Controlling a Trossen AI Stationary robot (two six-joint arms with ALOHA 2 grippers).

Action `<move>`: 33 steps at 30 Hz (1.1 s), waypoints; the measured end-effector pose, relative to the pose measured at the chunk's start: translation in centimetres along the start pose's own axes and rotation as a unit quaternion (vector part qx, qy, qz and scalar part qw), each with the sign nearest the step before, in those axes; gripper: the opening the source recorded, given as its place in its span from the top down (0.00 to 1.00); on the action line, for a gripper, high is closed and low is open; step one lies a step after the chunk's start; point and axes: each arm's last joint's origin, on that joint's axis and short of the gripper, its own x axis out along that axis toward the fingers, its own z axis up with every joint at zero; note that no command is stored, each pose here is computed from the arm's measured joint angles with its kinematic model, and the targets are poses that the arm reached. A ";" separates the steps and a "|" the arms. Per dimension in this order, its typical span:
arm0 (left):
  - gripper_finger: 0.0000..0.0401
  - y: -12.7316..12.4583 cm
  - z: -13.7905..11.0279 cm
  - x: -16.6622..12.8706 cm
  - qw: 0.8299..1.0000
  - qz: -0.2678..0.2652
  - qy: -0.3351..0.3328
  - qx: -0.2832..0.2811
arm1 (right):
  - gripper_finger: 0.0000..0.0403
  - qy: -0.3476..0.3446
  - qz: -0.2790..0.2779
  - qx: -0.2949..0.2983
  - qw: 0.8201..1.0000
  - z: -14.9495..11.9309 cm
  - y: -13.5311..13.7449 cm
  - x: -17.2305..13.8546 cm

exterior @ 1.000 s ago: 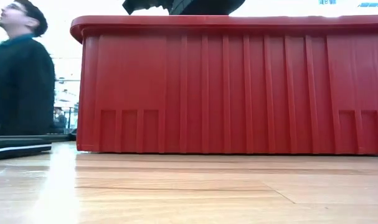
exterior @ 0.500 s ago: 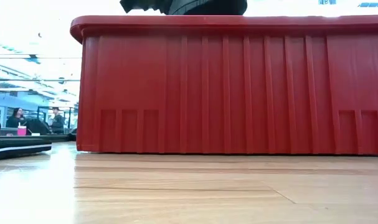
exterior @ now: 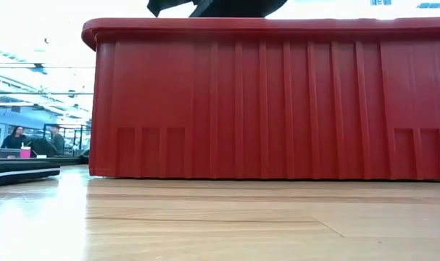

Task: Pick and place slides into bin
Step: Put the black slide into the red container

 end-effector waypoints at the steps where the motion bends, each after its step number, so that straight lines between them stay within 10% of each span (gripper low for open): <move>1: 1.00 0.0 0.0 -0.1 1.000 0.001 -0.001 -0.003 | 0.48 0.003 -0.010 -0.008 1.000 0.3 0.2 0.2; 14: 1.00 1.1 -0.3 0.8 1.000 -0.007 0.012 -0.021 | 0.50 -0.012 -0.033 -0.015 0.999 2.2 1.5 3.2; 21: 1.00 1.1 -0.3 0.9 1.000 -0.014 0.017 -0.021 | 0.94 0.014 -0.033 -0.014 0.999 2.2 2.1 4.3; 33: 0.75 0.7 0.2 -1.3 1.000 -0.018 0.008 -0.003 | 0.99 0.077 -0.031 0.018 0.996 0.8 3.1 1.7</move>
